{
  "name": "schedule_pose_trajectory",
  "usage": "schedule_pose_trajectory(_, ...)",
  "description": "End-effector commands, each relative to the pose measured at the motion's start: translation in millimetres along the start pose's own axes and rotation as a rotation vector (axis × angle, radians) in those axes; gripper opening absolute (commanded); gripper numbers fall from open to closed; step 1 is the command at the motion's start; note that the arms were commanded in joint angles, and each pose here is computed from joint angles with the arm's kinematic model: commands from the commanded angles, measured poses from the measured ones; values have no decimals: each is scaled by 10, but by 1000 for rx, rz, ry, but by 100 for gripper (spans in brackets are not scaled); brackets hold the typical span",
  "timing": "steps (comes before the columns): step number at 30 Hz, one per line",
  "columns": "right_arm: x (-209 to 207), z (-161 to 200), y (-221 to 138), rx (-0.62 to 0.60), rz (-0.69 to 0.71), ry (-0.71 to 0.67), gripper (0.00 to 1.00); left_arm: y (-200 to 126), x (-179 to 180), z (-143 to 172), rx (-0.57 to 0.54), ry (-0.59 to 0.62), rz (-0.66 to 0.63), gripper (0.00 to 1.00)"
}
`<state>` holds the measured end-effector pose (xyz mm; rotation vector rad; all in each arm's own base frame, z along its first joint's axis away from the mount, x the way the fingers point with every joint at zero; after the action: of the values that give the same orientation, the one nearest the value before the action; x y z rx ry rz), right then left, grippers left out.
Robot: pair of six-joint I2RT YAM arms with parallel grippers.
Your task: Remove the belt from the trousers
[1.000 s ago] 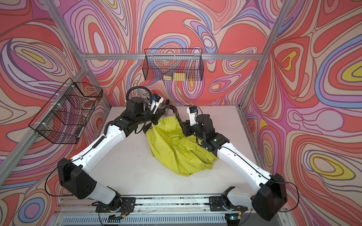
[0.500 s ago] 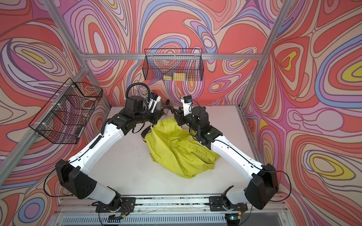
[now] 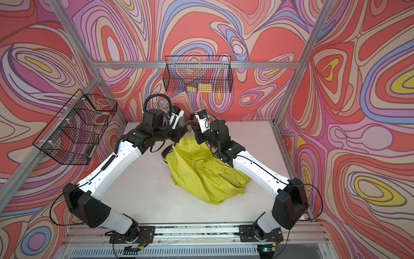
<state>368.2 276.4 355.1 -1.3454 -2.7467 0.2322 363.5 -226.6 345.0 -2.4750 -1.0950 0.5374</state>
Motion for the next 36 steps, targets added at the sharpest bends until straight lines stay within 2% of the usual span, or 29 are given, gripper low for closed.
schedule_pose_trajectory(1,-4,20,38,20,15,-28,28,-166,-139,-275,-86,4,58,0)
schedule_pose_trajectory(6,-12,101,52,37,21,-31,21,-180,-152,-277,-85,7,63,0)
schedule_pose_trajectory(9,-21,152,82,52,27,-29,32,-188,-162,-286,-86,5,69,0)
schedule_pose_trajectory(11,-31,167,100,56,34,-29,33,-190,-167,-287,-85,5,73,0)
schedule_pose_trajectory(13,-38,173,113,58,39,-29,28,-186,-172,-281,-83,4,76,0)
schedule_pose_trajectory(17,-60,197,138,67,56,-27,28,-193,-172,-279,-82,5,77,0)
schedule_pose_trajectory(21,-65,224,127,65,62,-24,14,-193,-169,-264,-77,7,75,0)
schedule_pose_trajectory(26,-60,308,143,86,56,-22,12,-222,-186,-305,-88,12,80,0)
schedule_pose_trajectory(30,-64,414,164,106,59,-7,18,-259,-220,-361,-99,18,94,0)
schedule_pose_trajectory(33,-85,487,189,122,72,0,13,-294,-244,-395,-111,21,106,0)
schedule_pose_trajectory(36,-91,529,207,128,75,6,14,-313,-253,-403,-113,21,109,0)
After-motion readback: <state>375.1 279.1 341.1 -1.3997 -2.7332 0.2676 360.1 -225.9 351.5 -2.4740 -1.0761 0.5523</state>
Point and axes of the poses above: each gripper's point midway between its finger pads, its own y axis out along the fingers, its own x axis along the line the jaws close on, z = x × y, the point moved 4 cm from there along -y, back along the fingers
